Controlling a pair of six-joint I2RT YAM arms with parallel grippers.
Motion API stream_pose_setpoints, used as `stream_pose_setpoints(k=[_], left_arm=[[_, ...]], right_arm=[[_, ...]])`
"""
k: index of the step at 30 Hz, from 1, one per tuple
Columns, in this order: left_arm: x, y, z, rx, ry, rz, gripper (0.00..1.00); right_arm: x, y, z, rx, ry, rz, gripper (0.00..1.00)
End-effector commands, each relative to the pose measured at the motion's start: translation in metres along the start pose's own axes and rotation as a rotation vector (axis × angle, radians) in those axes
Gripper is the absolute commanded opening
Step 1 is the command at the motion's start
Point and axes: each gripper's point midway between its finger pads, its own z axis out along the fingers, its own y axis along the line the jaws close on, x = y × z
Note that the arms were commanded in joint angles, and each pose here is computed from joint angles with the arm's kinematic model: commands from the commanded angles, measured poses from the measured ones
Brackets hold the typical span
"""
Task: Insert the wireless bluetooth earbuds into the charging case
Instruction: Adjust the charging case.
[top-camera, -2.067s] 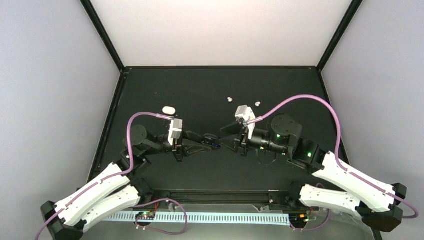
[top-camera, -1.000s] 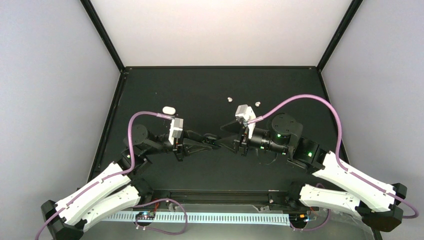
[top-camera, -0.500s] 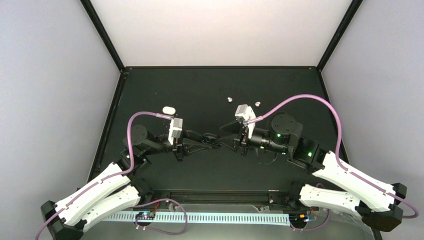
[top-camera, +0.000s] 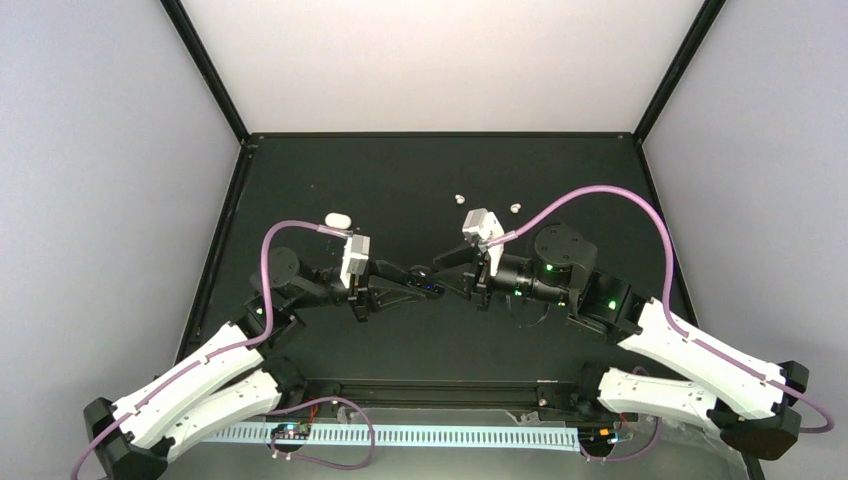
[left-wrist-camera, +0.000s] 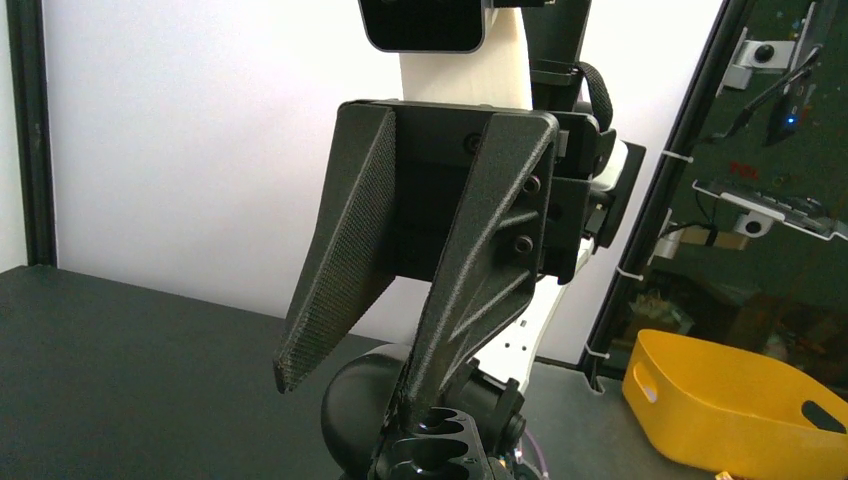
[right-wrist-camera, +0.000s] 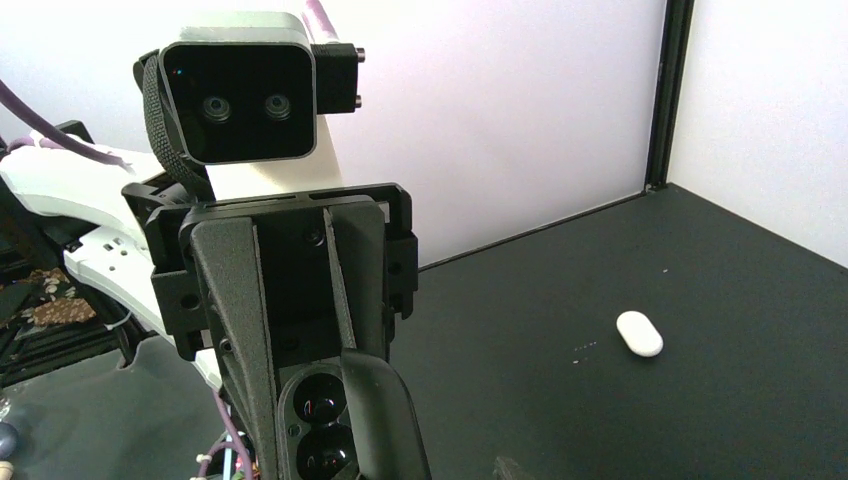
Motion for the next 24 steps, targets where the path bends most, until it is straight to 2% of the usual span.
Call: stream_pose_setpoints(k=[1,7,15,18,24], left_arm=[[-0.008,-0.0096,0.0011,0.045,-0.016,0.016,0.02],[-0.0097,-0.0103,0.0008,0.045,-0.022,0.019,0.02],[-0.0098,-0.0086,0.001,0.038,-0.024,0.012,0.02],[-0.009,-0.0071,0.0016,0.033,-0.022,0.005,0.07],[-0.0058,-0.0041,0.0028,0.025,-0.013,-0.011,0.24]], right_arm=[[-0.0185,0.0054,-0.0025,-0.021,-0.05,-0.025,0.33],[-0.0164,0.0051,-0.0007,-0.023,-0.042,-0.026,0.3],[-0.014,0.0048,-0.0003,-0.021,-0.034,-0.034,0.14],[-0.0149,0.0042,-0.0008,-0.017,-0.036,-0.04,0.11],[-0.0158,0.0021,-0.0025,-0.001,-0.039,-0.058,0.08]])
